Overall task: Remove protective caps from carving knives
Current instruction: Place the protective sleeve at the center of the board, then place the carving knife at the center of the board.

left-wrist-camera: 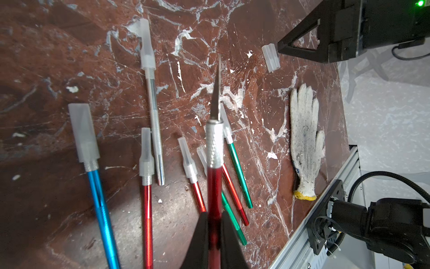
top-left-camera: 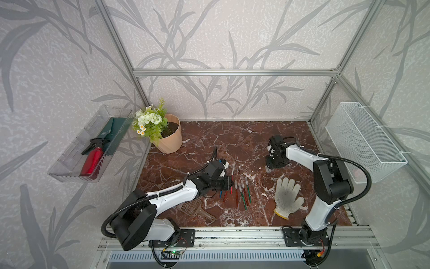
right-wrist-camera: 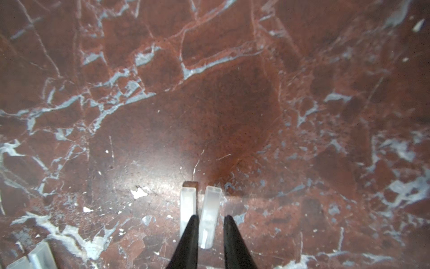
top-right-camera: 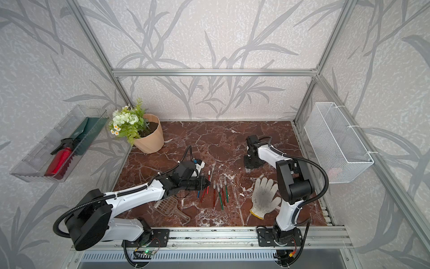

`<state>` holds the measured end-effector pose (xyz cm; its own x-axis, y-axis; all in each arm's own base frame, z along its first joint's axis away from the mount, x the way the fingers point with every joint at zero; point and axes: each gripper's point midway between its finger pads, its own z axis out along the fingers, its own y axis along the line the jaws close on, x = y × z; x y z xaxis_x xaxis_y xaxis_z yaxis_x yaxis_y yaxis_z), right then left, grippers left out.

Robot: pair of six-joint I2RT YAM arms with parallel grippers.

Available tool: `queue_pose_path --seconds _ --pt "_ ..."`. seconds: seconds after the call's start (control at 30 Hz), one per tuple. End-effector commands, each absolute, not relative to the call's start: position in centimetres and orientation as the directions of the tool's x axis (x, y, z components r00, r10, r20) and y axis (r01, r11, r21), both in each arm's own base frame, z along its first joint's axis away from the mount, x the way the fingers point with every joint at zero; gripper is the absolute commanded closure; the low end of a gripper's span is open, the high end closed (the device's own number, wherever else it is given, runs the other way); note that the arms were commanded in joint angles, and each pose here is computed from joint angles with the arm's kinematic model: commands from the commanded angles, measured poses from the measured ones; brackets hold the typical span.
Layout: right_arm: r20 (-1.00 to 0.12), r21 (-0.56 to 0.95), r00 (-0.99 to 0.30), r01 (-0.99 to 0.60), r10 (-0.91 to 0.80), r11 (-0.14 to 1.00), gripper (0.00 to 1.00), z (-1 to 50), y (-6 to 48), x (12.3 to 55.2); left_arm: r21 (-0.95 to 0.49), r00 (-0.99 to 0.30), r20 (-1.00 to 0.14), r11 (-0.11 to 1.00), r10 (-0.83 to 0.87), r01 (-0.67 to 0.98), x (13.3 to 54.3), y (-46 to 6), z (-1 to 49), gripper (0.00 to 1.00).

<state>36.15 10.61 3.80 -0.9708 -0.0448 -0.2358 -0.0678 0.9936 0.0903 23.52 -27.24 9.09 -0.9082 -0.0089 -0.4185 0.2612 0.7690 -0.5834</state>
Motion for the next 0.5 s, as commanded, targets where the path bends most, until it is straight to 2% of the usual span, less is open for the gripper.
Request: queue_pose_path --seconds 0.0,0.13,0.47 --pt "-0.26 0.085 -0.964 -0.075 -0.05 0.994 0.78 5.3 10.5 35.7 -0.572 -0.896 -0.443 0.782 -0.041 0.247 24.2 -26.6 9.9 0.97" --pt "-0.28 0.104 -0.958 -0.097 -0.065 0.99 0.77 5.7 11.0 35.1 -0.565 -0.888 -0.456 0.791 -0.064 0.234 24.6 -25.9 10.1 0.97" --pt "-0.399 0.14 -0.913 -0.156 -0.088 0.978 0.68 9.2 12.2 32.0 -0.544 -0.883 -0.454 0.821 -0.116 0.172 25.6 -22.8 10.4 0.97"
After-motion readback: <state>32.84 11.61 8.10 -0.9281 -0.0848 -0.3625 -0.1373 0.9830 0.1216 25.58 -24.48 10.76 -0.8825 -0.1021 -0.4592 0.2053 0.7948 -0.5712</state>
